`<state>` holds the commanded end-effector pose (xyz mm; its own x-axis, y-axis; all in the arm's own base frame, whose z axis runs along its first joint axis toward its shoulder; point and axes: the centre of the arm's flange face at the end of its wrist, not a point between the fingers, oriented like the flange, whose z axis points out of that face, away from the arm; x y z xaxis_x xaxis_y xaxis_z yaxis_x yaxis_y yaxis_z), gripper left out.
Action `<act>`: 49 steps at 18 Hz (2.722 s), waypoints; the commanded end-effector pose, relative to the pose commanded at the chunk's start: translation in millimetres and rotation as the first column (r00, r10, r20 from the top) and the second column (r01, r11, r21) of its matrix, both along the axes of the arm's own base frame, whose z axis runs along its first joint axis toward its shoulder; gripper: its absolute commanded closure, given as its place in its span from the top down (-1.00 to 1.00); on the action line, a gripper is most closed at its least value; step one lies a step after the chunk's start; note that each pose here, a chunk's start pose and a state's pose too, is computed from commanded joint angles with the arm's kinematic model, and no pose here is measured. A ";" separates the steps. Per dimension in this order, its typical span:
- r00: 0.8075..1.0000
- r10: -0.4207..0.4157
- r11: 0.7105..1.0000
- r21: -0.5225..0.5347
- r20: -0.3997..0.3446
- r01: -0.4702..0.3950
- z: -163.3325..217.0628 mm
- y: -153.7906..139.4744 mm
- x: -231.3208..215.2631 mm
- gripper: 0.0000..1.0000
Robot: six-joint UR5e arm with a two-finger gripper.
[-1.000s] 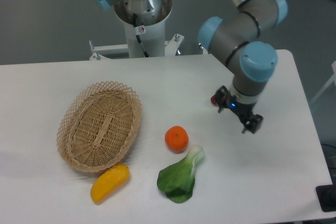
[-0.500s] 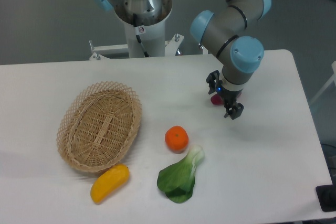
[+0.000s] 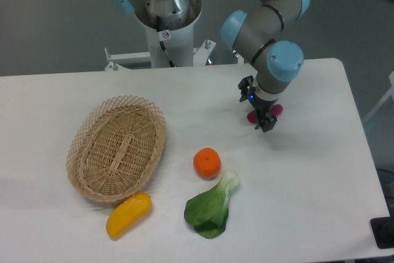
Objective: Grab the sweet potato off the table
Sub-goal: 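Close the gripper around the purple sweet potato, then lift the held sweet potato up and carry it away from the basket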
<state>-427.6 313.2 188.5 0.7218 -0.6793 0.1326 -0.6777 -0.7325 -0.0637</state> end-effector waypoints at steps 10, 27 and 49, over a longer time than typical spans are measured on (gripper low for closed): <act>0.997 -0.006 0.999 0.033 -0.072 0.009 -8.8 -14.0 -2.4 0.11; 0.958 0.223 0.973 0.092 -0.179 -0.210 99.8 22.0 -58.6 -0.37; 0.906 0.369 0.928 0.138 -0.208 -0.346 134.3 103.6 -158.2 -0.36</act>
